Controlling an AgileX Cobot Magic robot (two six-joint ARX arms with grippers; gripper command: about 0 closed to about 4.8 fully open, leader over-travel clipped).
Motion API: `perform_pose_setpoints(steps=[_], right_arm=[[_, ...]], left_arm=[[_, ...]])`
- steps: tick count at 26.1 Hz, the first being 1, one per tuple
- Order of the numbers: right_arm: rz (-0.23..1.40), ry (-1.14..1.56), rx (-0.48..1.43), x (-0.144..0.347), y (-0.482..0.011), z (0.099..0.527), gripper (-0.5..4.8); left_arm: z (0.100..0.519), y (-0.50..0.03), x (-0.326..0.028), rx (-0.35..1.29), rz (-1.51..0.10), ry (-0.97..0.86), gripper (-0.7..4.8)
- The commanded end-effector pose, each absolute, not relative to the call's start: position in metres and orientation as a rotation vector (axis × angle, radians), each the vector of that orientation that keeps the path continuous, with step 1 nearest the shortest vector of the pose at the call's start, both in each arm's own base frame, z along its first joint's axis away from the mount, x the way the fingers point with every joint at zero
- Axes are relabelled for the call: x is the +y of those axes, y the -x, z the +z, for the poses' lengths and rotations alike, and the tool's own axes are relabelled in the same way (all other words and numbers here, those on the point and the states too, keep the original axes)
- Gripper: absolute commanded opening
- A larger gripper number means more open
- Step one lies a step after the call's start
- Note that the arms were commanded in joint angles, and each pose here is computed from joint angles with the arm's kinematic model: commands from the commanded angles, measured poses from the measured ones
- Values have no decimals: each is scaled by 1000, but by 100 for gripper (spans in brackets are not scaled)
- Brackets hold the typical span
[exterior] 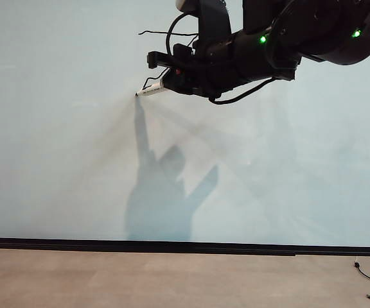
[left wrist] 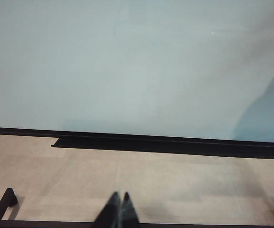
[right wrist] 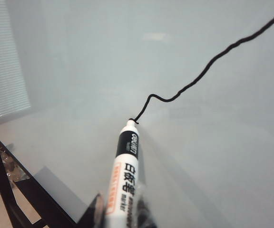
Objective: Pick up the pen on the shelf to the right of the whiteboard and write the letter Z.
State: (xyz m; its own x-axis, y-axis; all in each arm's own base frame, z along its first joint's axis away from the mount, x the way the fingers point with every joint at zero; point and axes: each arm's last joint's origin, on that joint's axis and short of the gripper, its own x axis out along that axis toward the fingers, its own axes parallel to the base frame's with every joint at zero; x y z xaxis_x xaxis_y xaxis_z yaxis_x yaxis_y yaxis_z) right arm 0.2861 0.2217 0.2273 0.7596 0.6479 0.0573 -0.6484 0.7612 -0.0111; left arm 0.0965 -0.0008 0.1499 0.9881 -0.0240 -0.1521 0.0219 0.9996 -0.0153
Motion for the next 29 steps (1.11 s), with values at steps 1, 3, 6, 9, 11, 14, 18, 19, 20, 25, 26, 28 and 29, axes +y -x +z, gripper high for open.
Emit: perform_pose_setpoints(steps=[1,3,6,9,11,14,18,19,20,25,26,28,29], right_arm=[[648,-23,-80,220,-287,231,-5],[631,-24,-79,220,-287,231,-6],[600,-23,-72,219,-287,232,-5],[575,-18,-58,217,-286,233,-5],[564,-9,-51,216,-285,234,-5],[559,-1,-58,215,-284,236,-5],[538,4,-62,210,-280,235,-6],[533,5,-59,207,-280,235,-6],[529,6,-58,205,-279,234,-6],[509,7,-56,193,-274,234,-6],[505,8,-56,190,-273,234,-6],[493,8,-54,185,-270,234,-6],[489,9,-53,182,-268,233,-6]], left_arm=[[151,-96,-1,146,-24,9,-4],[151,-96,-1,146,-24,9,-4],[151,-96,-1,146,-24,9,-4],[151,-96,-1,146,-24,9,-5],[151,-96,-1,146,-24,9,-4],[151,-96,-1,146,-24,9,-4],[151,-96,-1,146,-24,9,-4],[151,-96,-1,146,-24,9,-4],[151,-96,-1,145,-25,9,-4],[151,-96,-1,146,-24,9,-5],[151,-96,-1,146,-24,9,-4],[151,-96,-1,146,-24,9,-4],[151,-96,-1,146,-24,9,-4]])
